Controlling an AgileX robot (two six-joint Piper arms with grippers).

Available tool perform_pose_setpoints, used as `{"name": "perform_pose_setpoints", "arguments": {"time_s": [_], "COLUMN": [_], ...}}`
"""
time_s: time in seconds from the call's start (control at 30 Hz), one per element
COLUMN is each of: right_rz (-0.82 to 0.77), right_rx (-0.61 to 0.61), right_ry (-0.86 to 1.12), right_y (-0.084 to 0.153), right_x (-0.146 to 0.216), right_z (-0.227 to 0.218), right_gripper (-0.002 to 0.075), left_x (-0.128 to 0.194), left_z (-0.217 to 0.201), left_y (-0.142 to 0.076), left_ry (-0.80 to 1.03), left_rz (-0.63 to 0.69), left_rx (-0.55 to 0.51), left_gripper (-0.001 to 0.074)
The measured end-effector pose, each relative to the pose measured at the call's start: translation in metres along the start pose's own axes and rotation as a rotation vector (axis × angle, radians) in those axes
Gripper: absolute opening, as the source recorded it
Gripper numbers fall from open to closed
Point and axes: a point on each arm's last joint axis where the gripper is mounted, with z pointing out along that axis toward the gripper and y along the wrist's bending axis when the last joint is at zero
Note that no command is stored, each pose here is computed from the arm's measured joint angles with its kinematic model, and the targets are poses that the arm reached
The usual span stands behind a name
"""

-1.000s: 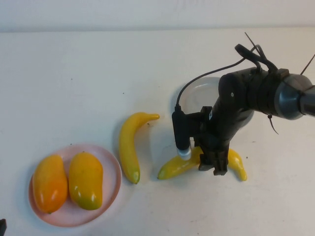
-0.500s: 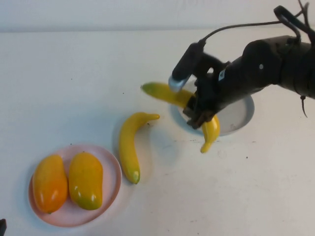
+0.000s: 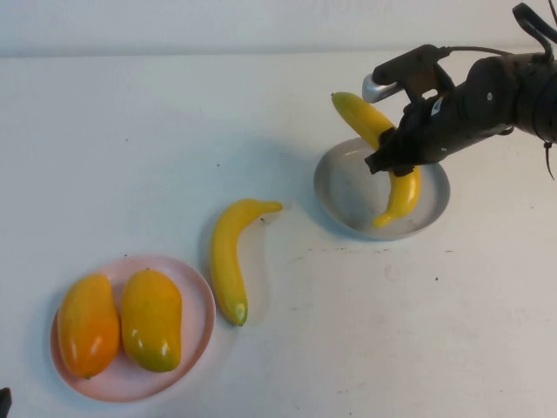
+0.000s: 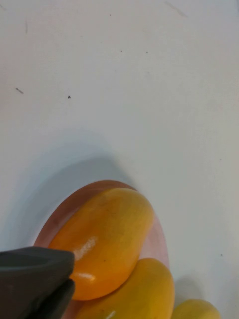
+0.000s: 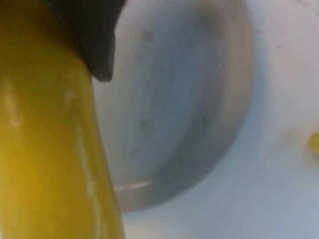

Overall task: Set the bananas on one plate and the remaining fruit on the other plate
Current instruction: Put another type of fruit in the right plate

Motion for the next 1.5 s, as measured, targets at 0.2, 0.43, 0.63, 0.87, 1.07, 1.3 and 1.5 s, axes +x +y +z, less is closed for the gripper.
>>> {"name": "perform_pose_setpoints", "arguments": {"time_s": [0.2, 0.43, 0.63, 0.87, 1.07, 1.3, 1.5], "right_rz": [0.033, 0.038, 0.052, 0.091, 0.137, 0.147, 0.190], "right_rx": [0.001, -0.009, -0.009, -0.010, 0.023, -0.005, -0.159], "right_ry": [0.093, 0.162, 0.182, 0.208, 0.198, 0.234, 0.297], "right_y": [-0.017, -0.023, -0.023, -0.026, -0.030, -0.018, 0.053], "right_x": [0.000, 0.001, 0.003, 0.002, -0.011, -0.029, -0.040], "right_z": [0.021, 0.033, 0.037, 0.034, 0.025, 0.005, -0.005], "right_gripper": [0.0314, 0.0314, 0.0322, 0.0357, 0.0476, 0.0545, 0.0549], "left_x": [0.000, 0.000, 0.000, 0.000, 0.000, 0.000, 0.000], "left_z": [0.000, 0.000, 0.000, 0.000, 0.000, 0.000, 0.000], "left_y": [0.000, 0.000, 0.000, 0.000, 0.000, 0.000, 0.000], "left_ry": [0.000, 0.000, 0.000, 0.000, 0.000, 0.000, 0.000], "left_rz": [0.000, 0.000, 0.000, 0.000, 0.000, 0.000, 0.000], "left_rx": [0.000, 0.000, 0.000, 0.000, 0.000, 0.000, 0.000], "left_gripper": [-0.0004, -0.0004, -0.0004, -0.0004, -0.0004, -0.0004, -0.0004]}}
